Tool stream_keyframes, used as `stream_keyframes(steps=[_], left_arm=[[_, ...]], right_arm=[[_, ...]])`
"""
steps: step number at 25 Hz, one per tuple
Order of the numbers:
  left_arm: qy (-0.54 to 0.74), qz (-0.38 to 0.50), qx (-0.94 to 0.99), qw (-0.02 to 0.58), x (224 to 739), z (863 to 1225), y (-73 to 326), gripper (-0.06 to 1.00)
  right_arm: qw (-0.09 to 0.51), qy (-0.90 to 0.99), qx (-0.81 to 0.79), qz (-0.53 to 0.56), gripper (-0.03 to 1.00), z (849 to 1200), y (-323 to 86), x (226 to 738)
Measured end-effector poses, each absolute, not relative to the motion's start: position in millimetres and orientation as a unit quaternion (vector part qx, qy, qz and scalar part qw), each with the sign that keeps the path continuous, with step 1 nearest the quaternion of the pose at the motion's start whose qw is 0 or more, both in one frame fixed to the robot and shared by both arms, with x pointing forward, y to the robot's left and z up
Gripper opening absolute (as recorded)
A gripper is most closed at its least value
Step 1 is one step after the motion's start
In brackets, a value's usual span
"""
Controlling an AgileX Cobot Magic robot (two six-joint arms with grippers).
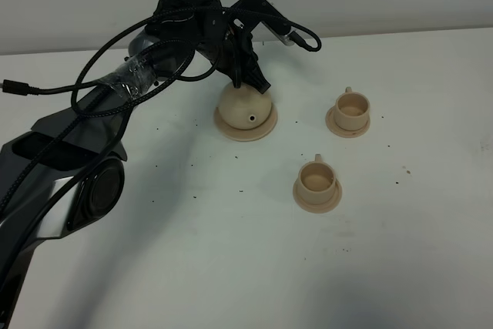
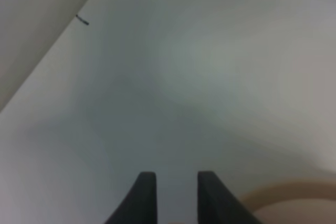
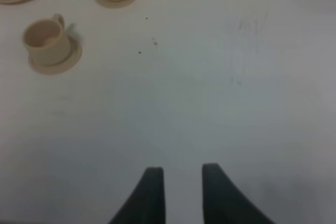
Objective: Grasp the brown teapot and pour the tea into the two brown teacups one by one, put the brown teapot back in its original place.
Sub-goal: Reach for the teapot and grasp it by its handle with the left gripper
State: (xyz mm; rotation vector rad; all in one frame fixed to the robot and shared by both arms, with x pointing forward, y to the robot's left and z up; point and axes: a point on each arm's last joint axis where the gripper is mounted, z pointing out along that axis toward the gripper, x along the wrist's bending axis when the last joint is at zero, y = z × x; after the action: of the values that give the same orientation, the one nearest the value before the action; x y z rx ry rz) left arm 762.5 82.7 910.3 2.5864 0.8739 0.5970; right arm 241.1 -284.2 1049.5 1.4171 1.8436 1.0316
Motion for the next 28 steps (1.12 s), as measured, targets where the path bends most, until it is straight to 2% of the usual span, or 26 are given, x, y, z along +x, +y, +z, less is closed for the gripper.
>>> stream_keyframes(steps=[16, 28], left_arm=[[0.321, 0.195, 0.915, 0.144, 757.2, 920.2, 88.6, 0.21], [0.338, 0.2, 0.907, 0.15, 756.9, 929.2, 89.4, 0.21]], right_arm=[[0.294, 0.693, 0.532, 0.388, 0.21, 1049.5, -284.2, 241.1], [0.294, 0.693, 0.532, 0.388, 0.22, 1049.5, -284.2, 241.1]])
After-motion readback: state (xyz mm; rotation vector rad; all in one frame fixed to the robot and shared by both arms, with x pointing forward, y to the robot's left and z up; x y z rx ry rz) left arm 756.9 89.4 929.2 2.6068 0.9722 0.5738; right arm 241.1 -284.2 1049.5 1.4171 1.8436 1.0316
